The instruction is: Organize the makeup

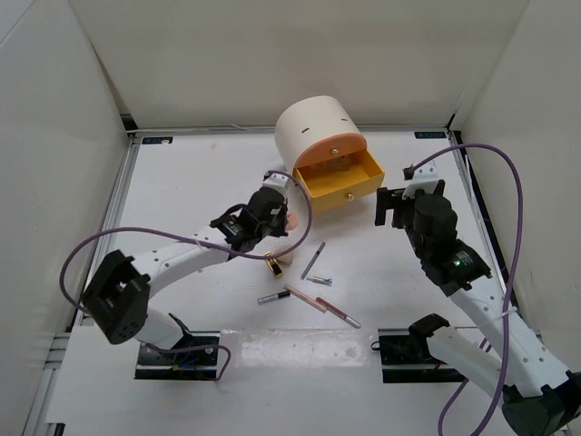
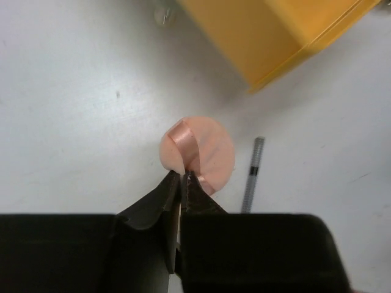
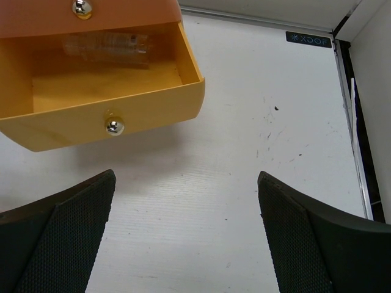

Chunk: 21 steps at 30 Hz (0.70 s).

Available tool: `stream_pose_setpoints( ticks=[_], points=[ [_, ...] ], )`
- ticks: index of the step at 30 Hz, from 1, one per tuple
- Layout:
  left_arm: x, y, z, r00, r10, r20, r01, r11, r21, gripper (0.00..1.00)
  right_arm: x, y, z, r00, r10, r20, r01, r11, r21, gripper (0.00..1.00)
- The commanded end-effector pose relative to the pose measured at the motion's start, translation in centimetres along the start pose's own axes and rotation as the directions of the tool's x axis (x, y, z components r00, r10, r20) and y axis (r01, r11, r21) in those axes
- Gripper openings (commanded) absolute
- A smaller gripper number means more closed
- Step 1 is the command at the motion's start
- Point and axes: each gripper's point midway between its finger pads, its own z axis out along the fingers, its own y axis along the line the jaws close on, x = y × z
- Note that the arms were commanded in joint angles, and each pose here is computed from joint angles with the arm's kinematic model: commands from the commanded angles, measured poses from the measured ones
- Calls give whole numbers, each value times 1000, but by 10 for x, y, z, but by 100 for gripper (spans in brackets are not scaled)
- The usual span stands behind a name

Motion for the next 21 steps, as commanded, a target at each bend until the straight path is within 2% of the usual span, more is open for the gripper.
stream_pose_setpoints(
  ticks=[1,5,7,8,9,11,12,14,18,19,20,21],
  points=[
    [-74,-15,-31,982,-17,190,9,999,42,17,-11,-4,-1,998,41,49,-42,999,18,99],
    [-131,-36,-38,951,11,310,-39,996,85,21,-8,-3,1,998,40,46,-41,999,18,99],
    [-142,-41,-25,950,40,310,-64,996,68,22,-7,-4,3,998,38,41,-39,999,28,99],
    [-162,-49,-29,938,32,345,-64,995,81,23,-7,-5,3,998,38,41,-39,999,31,99],
    [-160,-53,-16,944,47,327,-78,994,80,23,-4,-4,4,999,32,27,-33,999,32,99],
    [-179,-60,-12,933,55,355,-89,993,79,26,-3,-6,5,999,31,24,-32,999,44,99],
    [-171,-62,4,943,72,326,-98,993,65,30,-1,-5,6,999,29,19,-30,999,44,99],
    [-172,-60,15,950,88,299,-106,993,45,32,-2,-5,7,999,29,19,-29,999,44,99],
    [-182,-66,26,952,116,284,-131,991,34,59,0,-9,7,1000,15,7,-16,998,65,99],
    [-184,-68,24,951,111,287,-130,990,46,67,0,-7,8,1000,11,4,-11,998,54,99],
    [-185,-69,22,950,112,291,-132,990,50,80,-2,-2,8,1000,3,1,-3,1000,30,99],
    [-185,-69,18,950,111,292,-132,990,53,87,-1,0,9,999,-36,-6,37,999,8,99]
  ],
)
